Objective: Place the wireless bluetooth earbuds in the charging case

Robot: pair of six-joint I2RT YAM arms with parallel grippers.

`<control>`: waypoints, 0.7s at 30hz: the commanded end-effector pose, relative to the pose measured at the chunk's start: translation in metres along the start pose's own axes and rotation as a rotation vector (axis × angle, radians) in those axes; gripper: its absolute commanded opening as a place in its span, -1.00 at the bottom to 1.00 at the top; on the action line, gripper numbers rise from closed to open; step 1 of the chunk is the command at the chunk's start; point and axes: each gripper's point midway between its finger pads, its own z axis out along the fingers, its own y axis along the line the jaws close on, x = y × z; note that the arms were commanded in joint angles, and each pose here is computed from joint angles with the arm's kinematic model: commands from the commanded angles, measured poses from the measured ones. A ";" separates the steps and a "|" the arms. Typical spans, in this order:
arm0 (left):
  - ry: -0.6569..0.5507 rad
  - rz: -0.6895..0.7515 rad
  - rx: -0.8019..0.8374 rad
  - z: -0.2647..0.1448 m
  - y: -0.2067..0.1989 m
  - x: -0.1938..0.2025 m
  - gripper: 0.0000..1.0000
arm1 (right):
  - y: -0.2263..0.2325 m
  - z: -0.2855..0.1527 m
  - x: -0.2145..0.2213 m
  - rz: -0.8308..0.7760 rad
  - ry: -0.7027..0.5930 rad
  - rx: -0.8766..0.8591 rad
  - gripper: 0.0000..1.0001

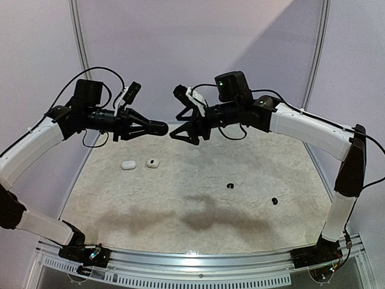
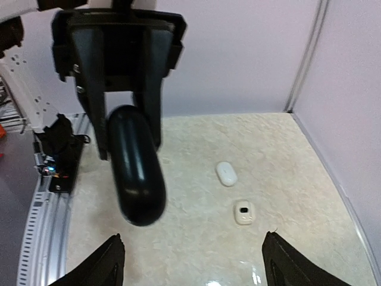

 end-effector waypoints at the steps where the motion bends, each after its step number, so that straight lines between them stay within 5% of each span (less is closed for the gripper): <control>1: 0.016 0.090 0.036 0.004 -0.012 0.008 -1.00 | 0.038 -0.001 -0.018 0.122 -0.057 -0.186 0.56; 9: 0.021 0.110 0.031 0.006 -0.015 0.009 -1.00 | 0.040 0.008 -0.021 0.151 -0.089 -0.234 0.06; 17: 0.013 0.106 0.042 0.008 -0.018 0.007 -1.00 | 0.038 0.017 -0.018 0.160 -0.076 -0.242 -0.10; 21: 0.011 0.100 0.044 0.008 -0.018 0.007 -1.00 | 0.037 0.017 -0.018 0.151 -0.074 -0.236 -0.37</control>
